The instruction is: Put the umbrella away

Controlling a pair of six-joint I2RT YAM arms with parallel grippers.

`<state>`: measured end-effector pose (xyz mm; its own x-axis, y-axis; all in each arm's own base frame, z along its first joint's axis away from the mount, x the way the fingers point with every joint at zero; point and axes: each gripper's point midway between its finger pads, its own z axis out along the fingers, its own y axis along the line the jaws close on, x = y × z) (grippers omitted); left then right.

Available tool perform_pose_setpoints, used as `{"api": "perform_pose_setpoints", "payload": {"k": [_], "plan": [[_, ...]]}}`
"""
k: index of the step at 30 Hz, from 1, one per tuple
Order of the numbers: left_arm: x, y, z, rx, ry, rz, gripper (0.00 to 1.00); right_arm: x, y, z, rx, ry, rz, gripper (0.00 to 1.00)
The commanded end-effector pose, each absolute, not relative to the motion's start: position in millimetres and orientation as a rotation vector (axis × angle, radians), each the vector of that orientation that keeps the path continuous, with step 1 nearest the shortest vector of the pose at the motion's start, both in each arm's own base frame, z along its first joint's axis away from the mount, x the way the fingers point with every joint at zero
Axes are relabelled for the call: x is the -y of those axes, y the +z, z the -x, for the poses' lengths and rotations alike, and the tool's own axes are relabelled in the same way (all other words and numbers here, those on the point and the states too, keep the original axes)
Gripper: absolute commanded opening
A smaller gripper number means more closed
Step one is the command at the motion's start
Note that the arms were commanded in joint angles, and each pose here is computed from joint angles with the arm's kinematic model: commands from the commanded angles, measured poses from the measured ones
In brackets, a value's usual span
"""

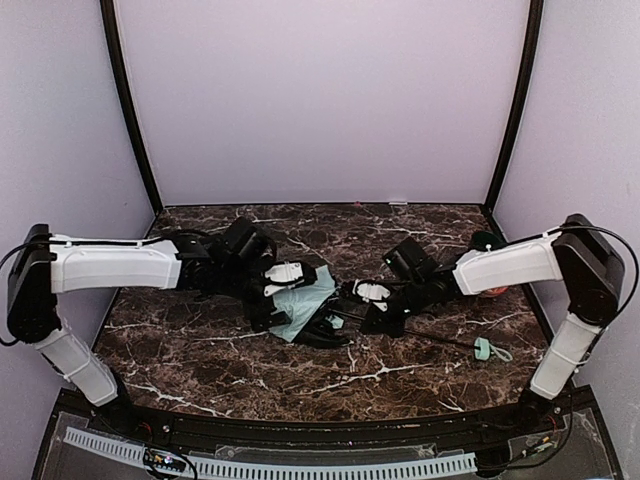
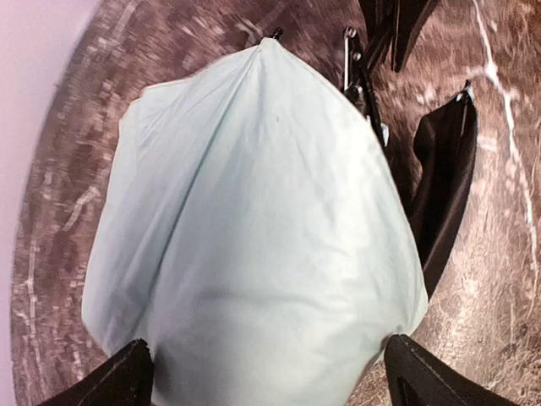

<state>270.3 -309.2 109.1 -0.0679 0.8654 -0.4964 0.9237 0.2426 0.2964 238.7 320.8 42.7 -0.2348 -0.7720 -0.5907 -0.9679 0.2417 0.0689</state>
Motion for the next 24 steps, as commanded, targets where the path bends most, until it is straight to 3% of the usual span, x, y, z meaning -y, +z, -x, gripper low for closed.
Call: {"api": "perform_pose_setpoints", "payload": {"k": [1, 5, 9, 16, 20, 23, 24], "plan": [[310, 224, -286, -1.711, -0.178, -1.232, 0.99, -331, 140, -272, -1.838, 0.726, 1.302, 0.0], [301, 266, -269, -1.612, -0.331, -1.052, 0.99, -323, 182, -281, -1.714, 0.778, 1.163, 0.0], [291, 265, -263, -1.626, -0.412, -0.916, 0.98, -321, 205, -290, -1.67, 0.783, 1.076, 0.0], [291, 244, -269, -1.66, -0.39, -0.897, 0.78, -323, 225, -288, -1.611, 0.814, 1.047, 0.0], [294, 225, -273, -1.69, -0.356, -0.94, 0.56, -323, 233, -285, -1.587, 0.83, 1.042, 0.0], [305, 218, -265, -1.704, -0.424, -1.004, 0.16, -322, 232, -287, -1.6, 0.822, 1.032, 0.0], [309, 217, -259, -1.697, -0.459, -1.033, 0.09, -320, 232, -289, -1.608, 0.814, 1.024, 0.0]]}}
